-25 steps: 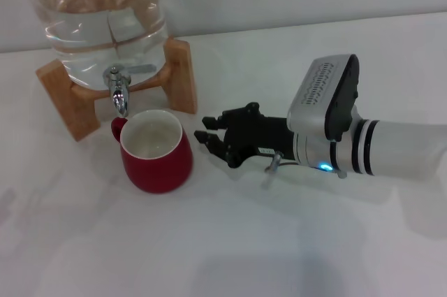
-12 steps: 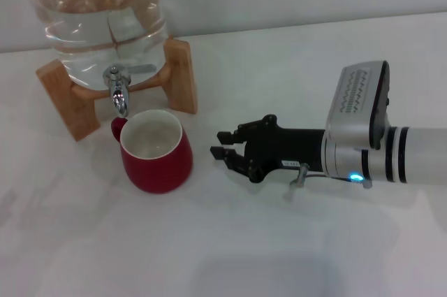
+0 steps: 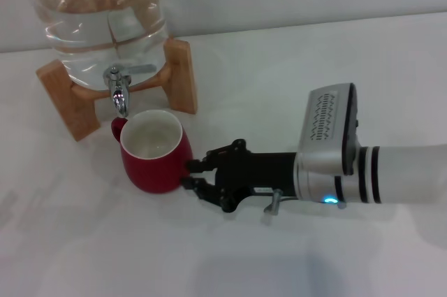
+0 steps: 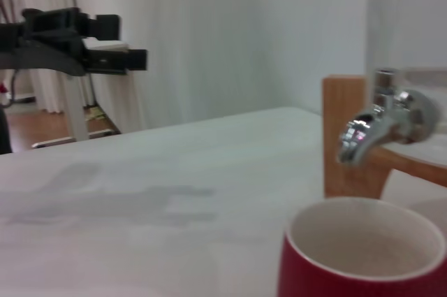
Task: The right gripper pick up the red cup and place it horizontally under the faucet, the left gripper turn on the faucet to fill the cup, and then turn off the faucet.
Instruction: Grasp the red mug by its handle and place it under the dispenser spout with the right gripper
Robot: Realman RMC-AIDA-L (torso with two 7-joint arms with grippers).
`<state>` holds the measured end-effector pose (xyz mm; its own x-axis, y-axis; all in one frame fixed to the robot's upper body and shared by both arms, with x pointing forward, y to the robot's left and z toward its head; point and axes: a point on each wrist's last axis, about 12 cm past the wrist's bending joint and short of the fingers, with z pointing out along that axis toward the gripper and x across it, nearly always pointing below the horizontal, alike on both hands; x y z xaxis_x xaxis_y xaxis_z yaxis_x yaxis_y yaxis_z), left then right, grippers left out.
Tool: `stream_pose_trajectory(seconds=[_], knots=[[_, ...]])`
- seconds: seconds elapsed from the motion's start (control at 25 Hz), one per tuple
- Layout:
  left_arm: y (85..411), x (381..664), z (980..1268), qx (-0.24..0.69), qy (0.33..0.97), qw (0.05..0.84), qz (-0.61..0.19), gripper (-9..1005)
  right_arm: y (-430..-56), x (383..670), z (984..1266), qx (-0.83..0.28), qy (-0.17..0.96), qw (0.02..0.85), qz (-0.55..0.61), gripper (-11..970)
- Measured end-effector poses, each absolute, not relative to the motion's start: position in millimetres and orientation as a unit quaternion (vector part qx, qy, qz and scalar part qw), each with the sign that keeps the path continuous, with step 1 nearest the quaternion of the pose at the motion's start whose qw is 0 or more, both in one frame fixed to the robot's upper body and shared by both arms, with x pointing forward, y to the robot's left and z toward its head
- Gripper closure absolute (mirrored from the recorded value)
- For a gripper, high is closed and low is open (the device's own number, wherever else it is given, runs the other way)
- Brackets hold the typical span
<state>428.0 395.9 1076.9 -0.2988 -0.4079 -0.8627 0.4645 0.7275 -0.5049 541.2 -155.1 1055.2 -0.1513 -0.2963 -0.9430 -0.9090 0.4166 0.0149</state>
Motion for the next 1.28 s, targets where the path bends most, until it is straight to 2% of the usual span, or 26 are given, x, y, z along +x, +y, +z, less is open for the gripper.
stream_pose_trajectory(seconds=[0.6,1.28], knots=[[395,430,1077,0.02,0.716,0.593,-0.368,120,-130,535,1058,-0.466,0.667,0.475,0.336,679],[394,430,1077,0.02,0.716,0.592,-0.37,120,-125,542,1057,-0.464,0.678,0.477,0.314,654]])
